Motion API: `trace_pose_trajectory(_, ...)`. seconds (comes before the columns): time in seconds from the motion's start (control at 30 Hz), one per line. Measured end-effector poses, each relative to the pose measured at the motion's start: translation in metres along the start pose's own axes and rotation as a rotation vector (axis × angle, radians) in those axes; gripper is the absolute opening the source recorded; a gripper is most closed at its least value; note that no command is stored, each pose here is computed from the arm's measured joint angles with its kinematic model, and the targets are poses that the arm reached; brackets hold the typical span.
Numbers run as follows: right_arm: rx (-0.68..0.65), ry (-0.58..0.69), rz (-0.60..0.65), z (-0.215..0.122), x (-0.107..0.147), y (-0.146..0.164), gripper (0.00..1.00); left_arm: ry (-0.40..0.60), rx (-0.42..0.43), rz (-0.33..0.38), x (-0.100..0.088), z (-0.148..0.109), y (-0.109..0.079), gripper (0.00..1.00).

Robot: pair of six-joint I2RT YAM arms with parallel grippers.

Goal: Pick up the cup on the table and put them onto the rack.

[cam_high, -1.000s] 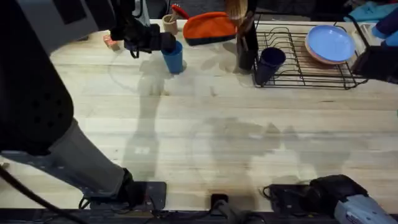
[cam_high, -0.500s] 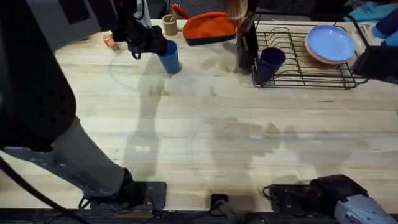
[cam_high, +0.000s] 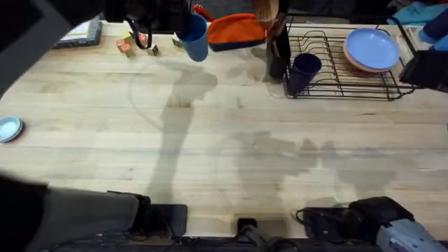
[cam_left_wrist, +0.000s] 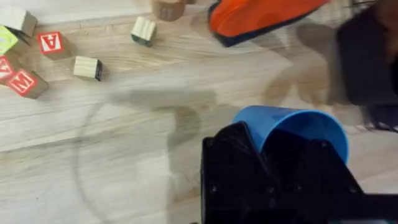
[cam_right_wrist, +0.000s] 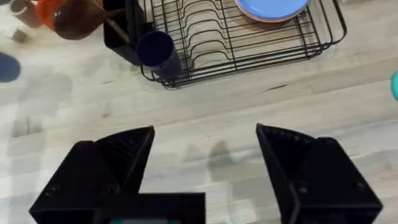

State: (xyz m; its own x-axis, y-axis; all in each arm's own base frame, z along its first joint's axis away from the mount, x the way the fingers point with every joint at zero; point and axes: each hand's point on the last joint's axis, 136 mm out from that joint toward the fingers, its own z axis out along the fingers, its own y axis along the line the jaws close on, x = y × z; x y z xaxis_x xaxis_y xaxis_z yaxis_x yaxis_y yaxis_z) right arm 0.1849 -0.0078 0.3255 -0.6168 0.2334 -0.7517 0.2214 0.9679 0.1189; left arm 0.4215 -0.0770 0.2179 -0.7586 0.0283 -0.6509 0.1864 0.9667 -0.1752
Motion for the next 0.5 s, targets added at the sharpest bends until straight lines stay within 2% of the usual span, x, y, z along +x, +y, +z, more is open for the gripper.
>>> trace_pose_trajectory(0.2, 0.005, -0.002, 0.000, 0.000, 0.000, -0.001, 0.994, 0.011, 0.032, 0.046, 0.012, -0.037, -0.030, 0.044)
trace_pose_trajectory(0.47, 0.006, -0.002, 0.000, 0.000, 0.000, -0.001, 0.994, 0.015, 0.121, 0.151, 0.026, -0.065, -0.084, 0.043)
trace_pose_trajectory(0.5, 0.006, -0.002, 0.000, 0.000, 0.000, -0.001, 0.994, 0.010, 0.147, 0.208, 0.026, -0.073, -0.108, 0.042)
